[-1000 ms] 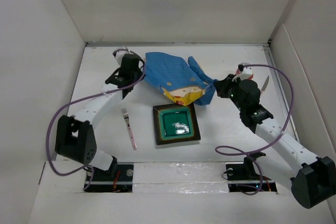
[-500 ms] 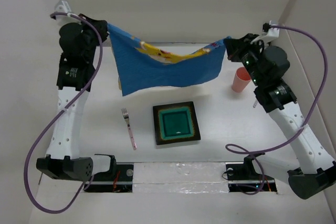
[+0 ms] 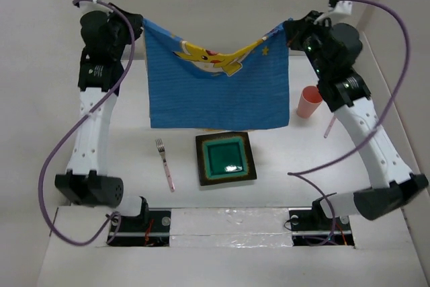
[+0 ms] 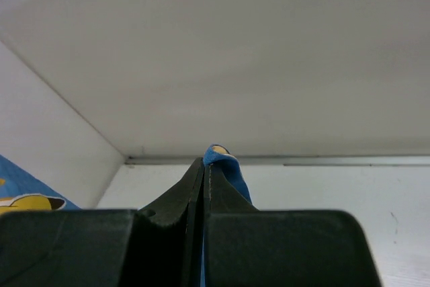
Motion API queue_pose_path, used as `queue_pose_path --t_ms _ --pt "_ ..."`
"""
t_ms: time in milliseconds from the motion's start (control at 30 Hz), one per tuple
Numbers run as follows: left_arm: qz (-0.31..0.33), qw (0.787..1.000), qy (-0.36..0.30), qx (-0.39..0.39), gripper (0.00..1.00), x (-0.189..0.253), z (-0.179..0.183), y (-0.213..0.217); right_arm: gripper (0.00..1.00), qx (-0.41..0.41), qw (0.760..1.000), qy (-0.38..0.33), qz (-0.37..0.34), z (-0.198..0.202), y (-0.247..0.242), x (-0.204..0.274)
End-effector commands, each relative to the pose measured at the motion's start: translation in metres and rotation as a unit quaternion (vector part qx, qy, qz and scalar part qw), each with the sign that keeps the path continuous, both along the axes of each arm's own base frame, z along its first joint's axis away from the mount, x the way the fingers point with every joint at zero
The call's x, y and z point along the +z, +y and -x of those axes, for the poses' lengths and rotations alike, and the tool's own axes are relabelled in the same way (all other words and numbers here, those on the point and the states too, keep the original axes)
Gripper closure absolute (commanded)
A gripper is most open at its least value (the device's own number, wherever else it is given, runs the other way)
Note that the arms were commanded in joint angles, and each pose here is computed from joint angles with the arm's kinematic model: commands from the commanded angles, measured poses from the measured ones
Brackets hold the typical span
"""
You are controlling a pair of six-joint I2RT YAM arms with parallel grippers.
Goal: Set the dinner table for one person
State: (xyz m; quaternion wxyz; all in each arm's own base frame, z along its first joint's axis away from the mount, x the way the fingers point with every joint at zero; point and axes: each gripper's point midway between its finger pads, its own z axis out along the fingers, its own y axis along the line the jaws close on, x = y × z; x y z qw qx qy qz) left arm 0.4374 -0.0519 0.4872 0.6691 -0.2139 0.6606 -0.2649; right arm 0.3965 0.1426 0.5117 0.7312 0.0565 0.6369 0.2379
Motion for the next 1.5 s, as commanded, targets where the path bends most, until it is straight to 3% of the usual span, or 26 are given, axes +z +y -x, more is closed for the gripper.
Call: queue_pose_path --t_ms 0,167,200,267,400,467,500,533,567,633,667,733,767,933,1100,1467 --pt "0.002 1.000 0.003 -0.024 1.00 -0.004 -0.032 -0.010 1.00 -0.022 1.000 0.004 0.014 -0.034 -0.011 -0.003" --pt "0.009 0.999 0.019 -0.027 1.00 -0.010 -0.078 -0.006 1.00 -0.021 0.999 0.039 0.021 -0.103 -0.011 -0.027" --pt "0.015 0.999 0.017 -0.034 1.00 -0.005 -0.083 -0.004 1.00 -0.020 1.000 0.013 0.014 -0.105 -0.013 0.001" --pt "0.047 0.997 0.012 -0.055 1.00 0.003 -0.100 0.016 1.00 -0.014 0.999 0.026 0.015 -0.124 -0.018 0.005" --pt "0.047 0.997 0.006 -0.059 1.00 0.010 -0.103 0.029 1.00 0.006 1.000 0.008 0.009 -0.126 -0.015 0.022" --pt "0.043 0.997 0.006 -0.061 1.00 0.005 -0.100 0.033 1.00 0.003 1.000 0.017 0.011 -0.130 -0.019 0.002" --pt "0.041 0.997 0.011 -0.061 1.00 -0.005 -0.100 0.033 1.00 0.006 1.000 0.003 0.008 -0.116 -0.020 0.009" --pt "0.039 0.998 0.006 -0.058 1.00 -0.003 -0.090 0.033 1.00 0.011 0.998 0.056 0.018 -0.125 -0.017 -0.051" --pt "0.045 0.997 0.037 -0.059 1.00 -0.047 -0.098 0.033 1.00 0.014 0.999 0.045 0.017 -0.124 -0.016 -0.060" --pt "0.056 0.995 0.047 -0.063 1.00 -0.076 -0.088 0.030 1.00 0.028 0.997 0.068 0.019 -0.119 -0.012 -0.100" --pt "0.065 0.992 0.082 -0.063 1.00 -0.132 -0.087 0.029 1.00 0.035 0.993 0.106 0.024 -0.120 -0.009 -0.159" --pt "0.100 0.986 0.114 -0.064 1.00 -0.180 -0.077 0.025 1.00 0.052 0.989 0.139 0.024 -0.116 -0.008 -0.210" --pt "0.110 0.984 0.128 -0.065 1.00 -0.220 -0.065 0.022 1.00 0.055 0.983 0.172 0.021 -0.110 -0.007 -0.258" --pt "0.121 0.970 0.209 -0.020 1.00 -0.322 -0.035 0.031 1.00 0.071 0.960 0.271 0.008 -0.093 -0.002 -0.369" --pt "0.124 0.963 0.238 -0.011 1.00 -0.356 -0.018 0.031 1.00 0.071 0.941 0.331 0.003 -0.073 -0.003 -0.416" --pt "0.133 0.949 0.286 0.005 1.00 -0.402 0.024 0.021 1.00 0.037 0.935 0.352 0.002 -0.034 -0.018 -0.438"
